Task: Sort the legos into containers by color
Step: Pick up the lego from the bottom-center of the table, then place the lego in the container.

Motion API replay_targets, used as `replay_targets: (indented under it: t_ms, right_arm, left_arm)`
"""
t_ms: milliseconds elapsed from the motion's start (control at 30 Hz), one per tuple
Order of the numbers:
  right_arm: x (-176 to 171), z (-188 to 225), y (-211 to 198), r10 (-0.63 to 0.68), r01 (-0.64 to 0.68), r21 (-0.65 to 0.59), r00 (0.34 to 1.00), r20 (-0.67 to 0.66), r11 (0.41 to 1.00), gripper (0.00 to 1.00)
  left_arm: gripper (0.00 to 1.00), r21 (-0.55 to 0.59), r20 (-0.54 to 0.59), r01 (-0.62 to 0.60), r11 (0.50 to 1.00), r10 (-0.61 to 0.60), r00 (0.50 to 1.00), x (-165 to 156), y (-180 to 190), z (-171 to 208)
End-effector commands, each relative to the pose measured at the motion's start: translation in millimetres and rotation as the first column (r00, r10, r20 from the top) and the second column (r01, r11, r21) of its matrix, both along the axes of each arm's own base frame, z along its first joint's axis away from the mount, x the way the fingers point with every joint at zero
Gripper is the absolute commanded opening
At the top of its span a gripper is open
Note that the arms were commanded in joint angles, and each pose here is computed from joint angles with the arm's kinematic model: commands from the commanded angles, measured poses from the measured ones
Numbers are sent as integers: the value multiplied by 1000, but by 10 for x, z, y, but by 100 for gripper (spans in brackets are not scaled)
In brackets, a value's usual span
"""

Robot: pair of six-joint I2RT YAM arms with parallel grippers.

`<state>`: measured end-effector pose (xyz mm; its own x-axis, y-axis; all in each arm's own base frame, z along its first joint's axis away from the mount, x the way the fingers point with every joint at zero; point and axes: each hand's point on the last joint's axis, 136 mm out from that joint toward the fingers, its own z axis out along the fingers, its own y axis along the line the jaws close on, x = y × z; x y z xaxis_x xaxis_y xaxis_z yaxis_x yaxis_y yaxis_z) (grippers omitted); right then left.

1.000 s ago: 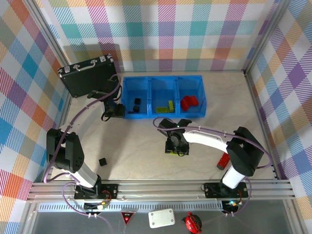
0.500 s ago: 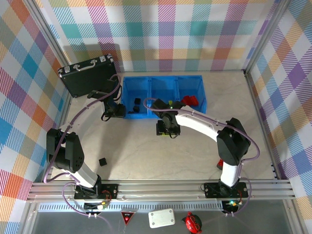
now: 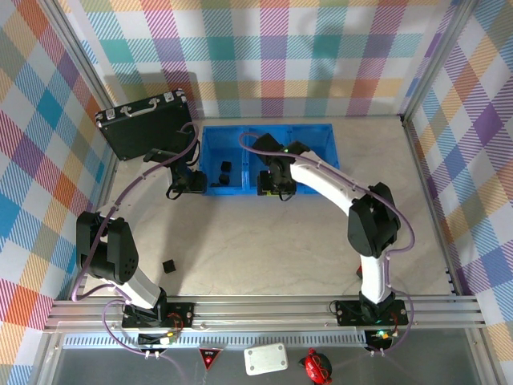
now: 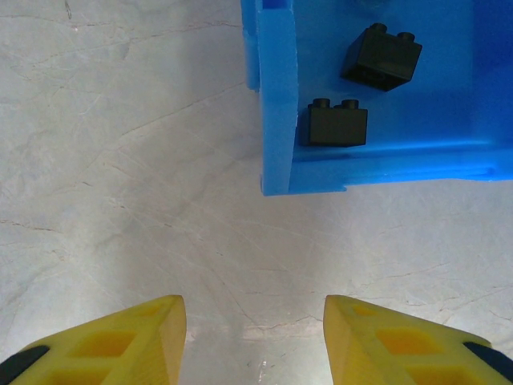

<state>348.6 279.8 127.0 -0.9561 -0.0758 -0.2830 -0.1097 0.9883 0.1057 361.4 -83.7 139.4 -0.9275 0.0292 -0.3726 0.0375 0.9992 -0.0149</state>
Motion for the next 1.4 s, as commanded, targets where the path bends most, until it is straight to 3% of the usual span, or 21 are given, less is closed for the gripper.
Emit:
replay_targets:
  t_ms: [0, 833, 1367]
  right_arm:
    - [141, -6, 5, 32, -32, -15, 999, 4, 999, 62]
    - [1220, -383, 280, 28, -30, 43, 998, 54, 999, 62]
    - [1317, -630, 255, 19, -21, 50, 999, 32, 999, 68]
  left_arm:
    - [49, -11, 25, 3, 1000, -2, 1000, -9, 23, 77]
    - [48, 40, 14, -3, 999, 3, 1000, -6, 102, 25]
    - [48, 44, 13, -3, 999, 2, 1000, -6, 107, 16]
